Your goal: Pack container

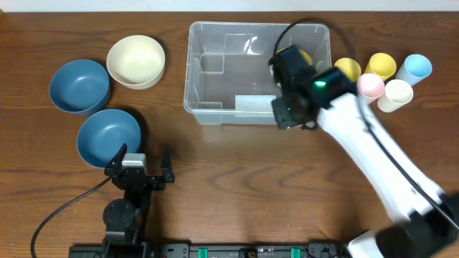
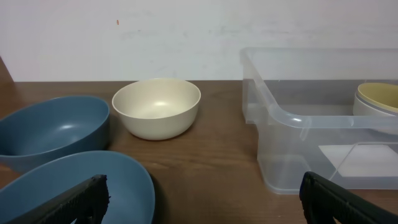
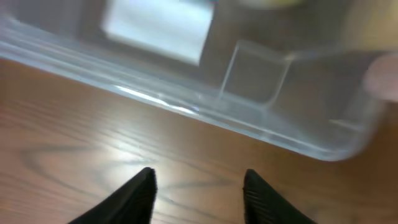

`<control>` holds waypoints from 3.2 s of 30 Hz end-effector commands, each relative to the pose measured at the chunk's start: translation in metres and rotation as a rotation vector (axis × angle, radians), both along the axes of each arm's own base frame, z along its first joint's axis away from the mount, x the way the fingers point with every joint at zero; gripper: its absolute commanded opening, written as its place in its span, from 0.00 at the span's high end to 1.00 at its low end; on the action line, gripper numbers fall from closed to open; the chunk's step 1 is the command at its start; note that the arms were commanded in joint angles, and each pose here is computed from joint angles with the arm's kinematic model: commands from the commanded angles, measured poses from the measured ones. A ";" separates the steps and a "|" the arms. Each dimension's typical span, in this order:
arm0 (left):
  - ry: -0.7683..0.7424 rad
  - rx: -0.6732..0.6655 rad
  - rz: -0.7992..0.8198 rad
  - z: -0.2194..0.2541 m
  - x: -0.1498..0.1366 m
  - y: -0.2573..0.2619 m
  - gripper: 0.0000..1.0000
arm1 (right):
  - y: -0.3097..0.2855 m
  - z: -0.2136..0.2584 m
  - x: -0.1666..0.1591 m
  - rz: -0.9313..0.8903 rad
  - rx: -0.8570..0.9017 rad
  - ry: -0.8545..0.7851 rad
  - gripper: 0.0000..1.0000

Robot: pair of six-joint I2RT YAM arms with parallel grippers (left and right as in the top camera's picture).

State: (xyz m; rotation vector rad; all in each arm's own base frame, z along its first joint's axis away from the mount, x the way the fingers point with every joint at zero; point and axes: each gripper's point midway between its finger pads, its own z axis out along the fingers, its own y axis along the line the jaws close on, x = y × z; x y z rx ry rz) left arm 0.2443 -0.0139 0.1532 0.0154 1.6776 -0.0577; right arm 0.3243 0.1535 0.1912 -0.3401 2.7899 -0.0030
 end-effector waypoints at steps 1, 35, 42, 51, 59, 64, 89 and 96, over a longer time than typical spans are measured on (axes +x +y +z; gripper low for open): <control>0.049 0.019 0.015 -0.017 -0.001 0.003 0.02 | -0.021 0.050 0.007 -0.090 0.081 -0.128 0.44; 0.049 0.019 0.015 -0.017 -0.001 0.003 0.02 | -0.348 -0.064 0.050 -1.149 0.114 0.006 0.40; 0.049 0.019 0.015 -0.017 -0.001 0.003 0.02 | -0.353 -0.077 0.069 -1.097 0.148 -0.021 0.42; 0.049 0.019 0.015 -0.017 -0.001 0.003 0.02 | -0.355 -0.113 0.079 -1.089 0.157 0.027 0.45; 0.049 0.019 0.014 -0.017 -0.001 0.003 0.02 | -0.352 -0.131 0.084 -1.056 0.154 0.052 0.51; 0.049 0.019 0.015 -0.017 -0.001 0.003 0.02 | -0.349 -0.131 0.087 -1.038 0.152 0.049 0.62; 0.049 0.019 0.015 -0.017 -0.001 0.003 0.02 | -0.327 -0.147 0.080 -1.018 0.169 0.101 0.99; 0.049 0.019 0.015 -0.017 -0.001 0.003 0.02 | -0.312 -0.089 0.075 -1.006 0.237 0.024 0.99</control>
